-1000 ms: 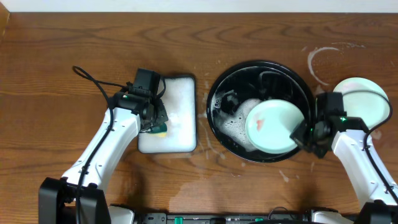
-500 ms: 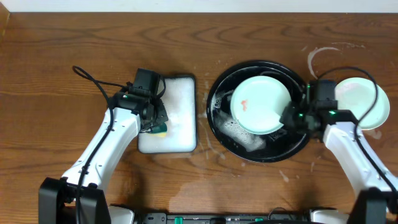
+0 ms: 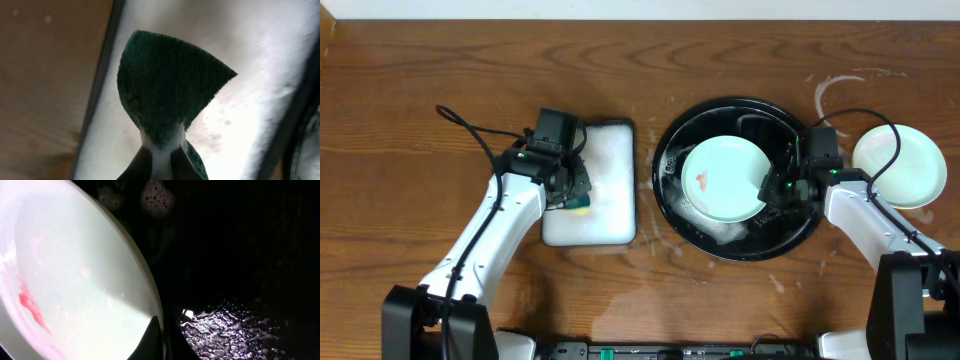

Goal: Clean dirty plates on tray and stack at the side
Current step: 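Press the sponge into the foam with the left gripper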

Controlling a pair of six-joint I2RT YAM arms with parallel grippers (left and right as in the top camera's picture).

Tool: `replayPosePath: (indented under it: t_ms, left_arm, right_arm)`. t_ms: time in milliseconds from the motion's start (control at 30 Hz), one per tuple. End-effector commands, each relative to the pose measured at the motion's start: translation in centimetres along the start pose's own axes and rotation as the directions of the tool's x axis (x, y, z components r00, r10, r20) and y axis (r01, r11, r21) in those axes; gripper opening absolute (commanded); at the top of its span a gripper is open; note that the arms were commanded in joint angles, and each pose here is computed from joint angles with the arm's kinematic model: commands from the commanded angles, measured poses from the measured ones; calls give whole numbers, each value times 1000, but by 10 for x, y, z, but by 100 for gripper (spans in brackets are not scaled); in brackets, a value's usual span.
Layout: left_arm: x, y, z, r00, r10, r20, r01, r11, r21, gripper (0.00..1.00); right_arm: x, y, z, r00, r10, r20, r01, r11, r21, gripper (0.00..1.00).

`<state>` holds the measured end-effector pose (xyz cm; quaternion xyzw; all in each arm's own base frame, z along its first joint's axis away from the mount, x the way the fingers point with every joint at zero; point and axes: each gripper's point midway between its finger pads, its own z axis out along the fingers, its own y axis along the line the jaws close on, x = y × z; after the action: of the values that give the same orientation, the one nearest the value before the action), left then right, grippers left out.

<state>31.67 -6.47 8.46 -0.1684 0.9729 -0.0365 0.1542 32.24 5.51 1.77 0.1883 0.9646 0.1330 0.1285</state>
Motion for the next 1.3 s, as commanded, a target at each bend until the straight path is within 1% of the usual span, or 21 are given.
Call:
replayPosePath:
  t_ms: [0,133,167,267,367,433,500,533,600,833,967,1033,1167,1267]
  left_arm:
    - [-2,-9,2,1000,1,4,-1,999,51,9]
    - [-12,-19,9,1000,-1,31,-2,996,87,9]
    - [-12,-19,12,1000,-5,28,2,996,86,12]
    - [-11,-19,27,1000,-6,6,5,997,72,16]
    - [-6,-17,43,1000,-4,-29,5,999,50,17]
    - [-4,-16,49,999,-3,-41,5,999,42,27]
    - [-4,-16,50,999,-3,-41,5,999,42,42]
    - [-6,-17,50,999,-3,-36,5,999,45,52]
    - [-8,-19,48,1000,-3,-23,4,999,53,63]
    - [-18,-24,26,999,25,38,-29,996,88,64]
    - [-16,-22,28,999,27,31,-30,996,82,65]
    - [-15,-19,33,999,28,22,-29,998,61,64]
    - [-11,0,55,999,32,2,-32,998,-51,64]
    - [-5,3,70,999,34,-30,-36,997,-74,66]
  right_arm:
    - [-5,3,-3,1000,-10,8,10,1000,-11,1]
    - [-5,3,-3,1000,-12,7,12,1000,-12,1]
    - [-4,3,-3,1000,-12,6,12,1000,-11,1]
    - [-3,2,-3,1000,-10,0,10,1000,-8,1]
    - [-2,2,-3,1000,-10,-4,10,1000,-6,1]
    - [-2,2,-3,1000,-9,-5,9,1000,-6,1]
    - [-2,2,-3,1000,-9,-5,9,1000,-6,1]
    - [-2,2,-3,1000,-9,-5,9,1000,-6,1]
    - [-2,2,-3,1000,-9,-5,9,1000,-6,1]
    - [-1,1,-3,1000,-9,-8,9,1000,-3,1]
    - [-1,1,-3,1000,-9,-8,9,1000,-4,1]
    - [-1,1,-3,1000,-9,-8,9,1000,-4,1]
    - [-1,1,-3,1000,-9,-9,9,1000,-4,1]
    - [-1,1,-3,1000,-9,-9,9,1000,-3,1]
